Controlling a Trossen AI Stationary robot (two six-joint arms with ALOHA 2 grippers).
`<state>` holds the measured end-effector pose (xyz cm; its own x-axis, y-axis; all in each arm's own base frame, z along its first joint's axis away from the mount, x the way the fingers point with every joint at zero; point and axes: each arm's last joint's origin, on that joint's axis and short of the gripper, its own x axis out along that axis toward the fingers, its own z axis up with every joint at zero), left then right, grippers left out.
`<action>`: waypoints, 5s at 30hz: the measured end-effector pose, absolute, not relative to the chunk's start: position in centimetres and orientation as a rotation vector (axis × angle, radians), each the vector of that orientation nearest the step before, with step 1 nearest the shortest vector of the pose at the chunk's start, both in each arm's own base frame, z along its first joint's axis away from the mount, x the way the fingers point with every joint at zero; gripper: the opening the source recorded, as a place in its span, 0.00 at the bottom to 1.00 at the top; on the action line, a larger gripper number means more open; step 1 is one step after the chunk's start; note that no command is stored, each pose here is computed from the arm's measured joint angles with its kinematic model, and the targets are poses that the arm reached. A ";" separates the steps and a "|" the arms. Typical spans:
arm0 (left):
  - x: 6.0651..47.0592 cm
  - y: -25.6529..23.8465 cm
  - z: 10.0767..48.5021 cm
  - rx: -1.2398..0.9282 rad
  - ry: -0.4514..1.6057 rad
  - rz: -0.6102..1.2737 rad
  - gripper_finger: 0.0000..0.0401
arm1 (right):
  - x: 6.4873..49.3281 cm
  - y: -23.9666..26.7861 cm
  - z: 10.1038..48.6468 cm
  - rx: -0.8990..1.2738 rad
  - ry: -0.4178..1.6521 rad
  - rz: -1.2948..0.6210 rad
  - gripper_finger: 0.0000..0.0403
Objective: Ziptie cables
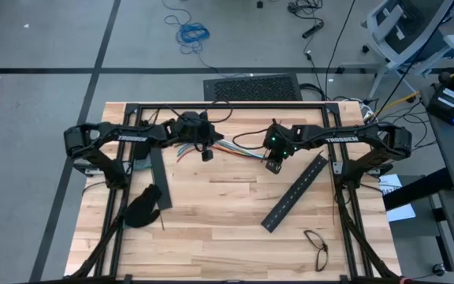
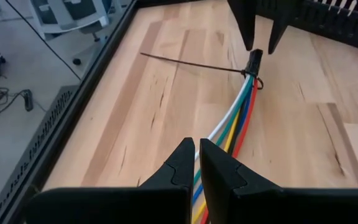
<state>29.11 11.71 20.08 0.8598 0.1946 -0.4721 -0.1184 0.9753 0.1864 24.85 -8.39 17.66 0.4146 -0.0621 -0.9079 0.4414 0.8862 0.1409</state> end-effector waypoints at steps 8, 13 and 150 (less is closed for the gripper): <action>29.4 11.8 19.7 0.155 0.506 0.166 0.06 | 24.2 -8.2 16.3 0.390 1.136 -0.329 0.31; 29.4 11.8 19.7 0.154 0.507 0.166 0.06 | 24.4 -8.3 16.3 0.379 1.107 -0.327 0.31; 27.2 10.6 29.5 0.330 0.630 0.157 0.06 | 30.6 -11.3 32.0 0.171 0.784 -0.184 0.07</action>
<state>27.20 10.62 29.45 0.7987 0.2428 -0.5506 -0.0439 0.9360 0.3491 30.62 -11.31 32.00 0.6936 -0.1009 -0.7133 0.2275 0.9702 0.0840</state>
